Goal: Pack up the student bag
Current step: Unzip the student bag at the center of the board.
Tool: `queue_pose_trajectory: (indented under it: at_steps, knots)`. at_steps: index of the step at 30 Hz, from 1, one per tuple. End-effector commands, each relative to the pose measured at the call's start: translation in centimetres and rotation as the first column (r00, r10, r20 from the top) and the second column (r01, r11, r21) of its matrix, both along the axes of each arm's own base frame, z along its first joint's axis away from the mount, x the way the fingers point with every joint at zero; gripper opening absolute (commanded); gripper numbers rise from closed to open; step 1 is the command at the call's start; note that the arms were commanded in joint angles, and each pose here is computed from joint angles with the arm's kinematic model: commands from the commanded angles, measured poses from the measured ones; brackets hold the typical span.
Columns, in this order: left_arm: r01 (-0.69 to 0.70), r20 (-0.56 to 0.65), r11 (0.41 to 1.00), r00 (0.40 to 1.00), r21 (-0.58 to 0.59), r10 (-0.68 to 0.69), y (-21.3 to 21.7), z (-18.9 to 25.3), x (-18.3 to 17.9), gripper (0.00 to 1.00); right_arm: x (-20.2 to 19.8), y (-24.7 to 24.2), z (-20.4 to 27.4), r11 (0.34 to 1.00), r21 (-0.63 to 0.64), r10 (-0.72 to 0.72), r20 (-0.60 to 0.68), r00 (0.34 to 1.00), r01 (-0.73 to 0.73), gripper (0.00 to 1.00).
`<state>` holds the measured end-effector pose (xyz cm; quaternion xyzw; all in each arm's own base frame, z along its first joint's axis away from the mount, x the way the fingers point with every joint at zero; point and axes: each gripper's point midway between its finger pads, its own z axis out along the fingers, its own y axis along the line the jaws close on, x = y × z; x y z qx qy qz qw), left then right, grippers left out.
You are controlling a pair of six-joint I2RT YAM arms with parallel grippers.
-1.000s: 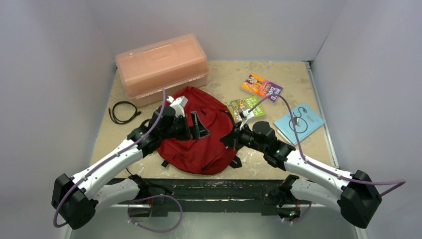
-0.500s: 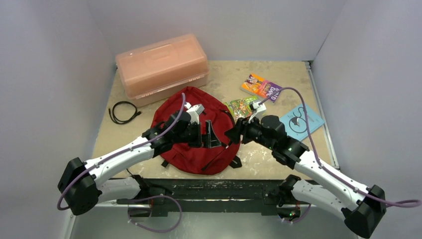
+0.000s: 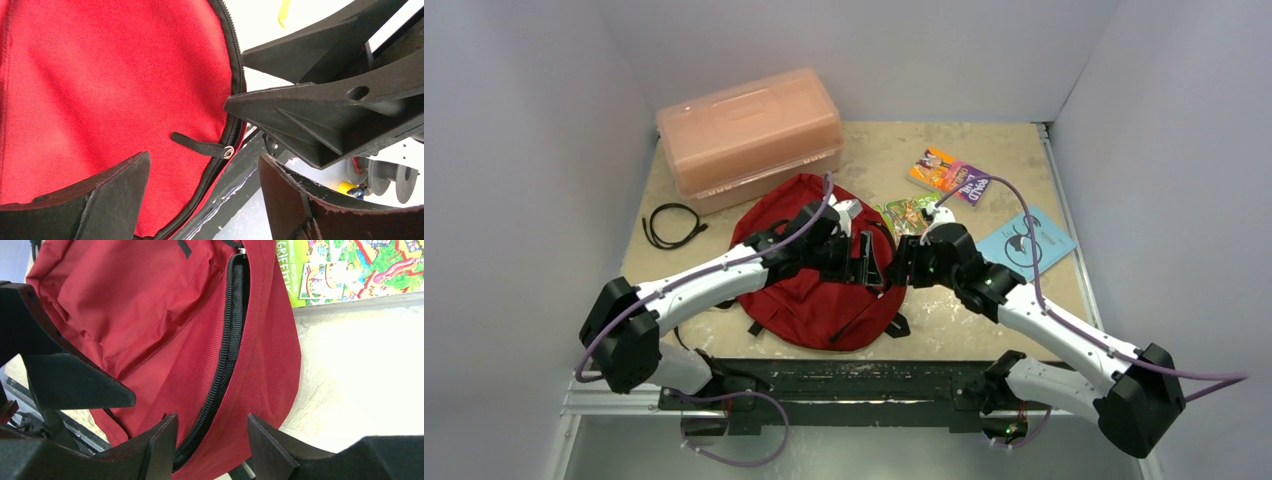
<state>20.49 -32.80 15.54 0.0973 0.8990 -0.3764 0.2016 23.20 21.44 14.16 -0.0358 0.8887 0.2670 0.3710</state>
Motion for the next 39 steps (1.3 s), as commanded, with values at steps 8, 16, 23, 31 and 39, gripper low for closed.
queue_pose_trajectory:
  at_steps: [8, 16, 23, 31, 39]
  knots:
    - [0.138, 0.06, 0.989, 0.988, 0.061, -0.142, -1.8, -1.0, 0.0, 0.8, 0.9, 1.9, 0.6, 0.996, 0.081, 0.021, 0.012, 1.0, -0.022, 0.32]
    - [0.175, 0.034, 0.984, 0.984, 0.02, -0.175, -3.6, -1.3, 0.2, 0.71, 0.7, 2.1, 1.0, 0.994, 0.102, 0.041, 0.041, 0.998, -0.045, 0.0]
    - [0.183, 0.036, 0.983, 0.982, 0.001, -0.183, -3.8, -0.6, -0.3, 0.45, 0.8, 1.9, 1.2, 0.994, 0.105, 0.035, 0.057, 0.998, -0.04, 0.0]
    - [0.152, 0.065, 0.988, 0.986, -0.02, -0.15, -2.6, 1.1, -0.9, 0.18, 0.9, 1.9, 0.7, 0.995, 0.095, 0.033, 0.051, 0.998, -0.038, 0.0]
    - [0.144, 0.053, 0.989, 0.988, -0.023, -0.143, -2.1, 1.3, -1.9, 0.01, 1.2, 1.8, 1.0, 0.995, 0.091, 0.024, 0.063, 0.998, -0.03, 0.0]
